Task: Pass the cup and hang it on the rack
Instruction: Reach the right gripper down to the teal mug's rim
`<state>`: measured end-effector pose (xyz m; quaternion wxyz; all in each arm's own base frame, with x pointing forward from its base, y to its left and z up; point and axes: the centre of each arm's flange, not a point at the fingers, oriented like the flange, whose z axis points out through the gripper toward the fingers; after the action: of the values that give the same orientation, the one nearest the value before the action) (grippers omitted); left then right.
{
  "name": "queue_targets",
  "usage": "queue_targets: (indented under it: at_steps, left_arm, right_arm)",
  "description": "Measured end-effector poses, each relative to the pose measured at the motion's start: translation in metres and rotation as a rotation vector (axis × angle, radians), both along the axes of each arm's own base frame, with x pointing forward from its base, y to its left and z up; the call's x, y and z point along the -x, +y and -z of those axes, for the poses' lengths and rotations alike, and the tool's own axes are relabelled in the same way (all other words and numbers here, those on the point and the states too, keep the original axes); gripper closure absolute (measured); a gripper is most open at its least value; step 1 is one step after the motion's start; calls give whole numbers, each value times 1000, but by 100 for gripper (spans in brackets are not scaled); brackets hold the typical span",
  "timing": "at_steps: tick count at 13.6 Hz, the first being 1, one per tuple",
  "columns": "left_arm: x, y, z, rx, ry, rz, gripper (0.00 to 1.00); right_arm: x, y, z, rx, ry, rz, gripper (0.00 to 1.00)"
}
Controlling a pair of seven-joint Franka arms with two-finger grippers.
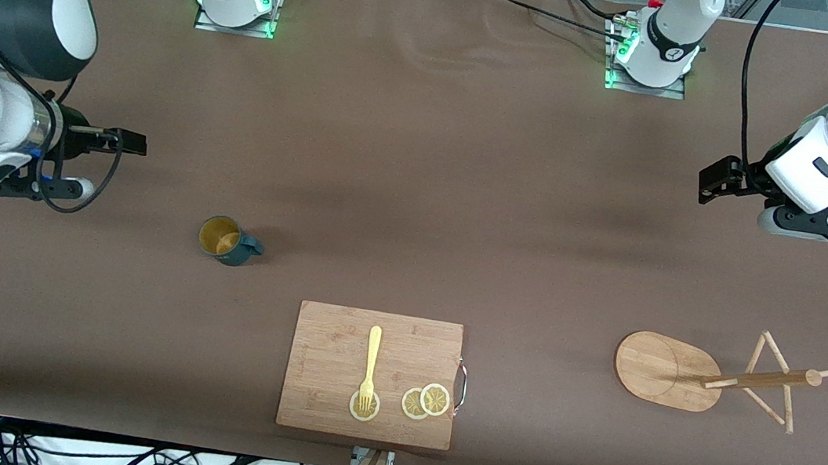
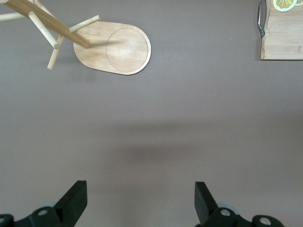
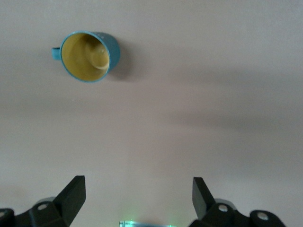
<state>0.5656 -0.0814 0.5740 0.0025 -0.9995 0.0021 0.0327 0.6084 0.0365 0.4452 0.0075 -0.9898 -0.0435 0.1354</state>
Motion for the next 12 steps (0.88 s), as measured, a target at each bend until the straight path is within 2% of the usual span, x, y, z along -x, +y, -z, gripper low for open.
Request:
queue_targets:
  at_steps: [2,5,8,12]
  left_arm:
    - [0,-1,-1,0,-2,1,0]
    - [0,-1,-2,1,-4,2,0]
    - [0,-2,-2,1,-5,3,0]
    - [0,-2,-2,1,-5,3,0]
  right_arm:
    - [-4,3,26,-2,-66,-4,0]
    - [-4,28,87,0,-128,-39,0]
    - [-15,45,140,-15,-160,-40,1]
    - [-41,53,170,-27,-180,-10,2]
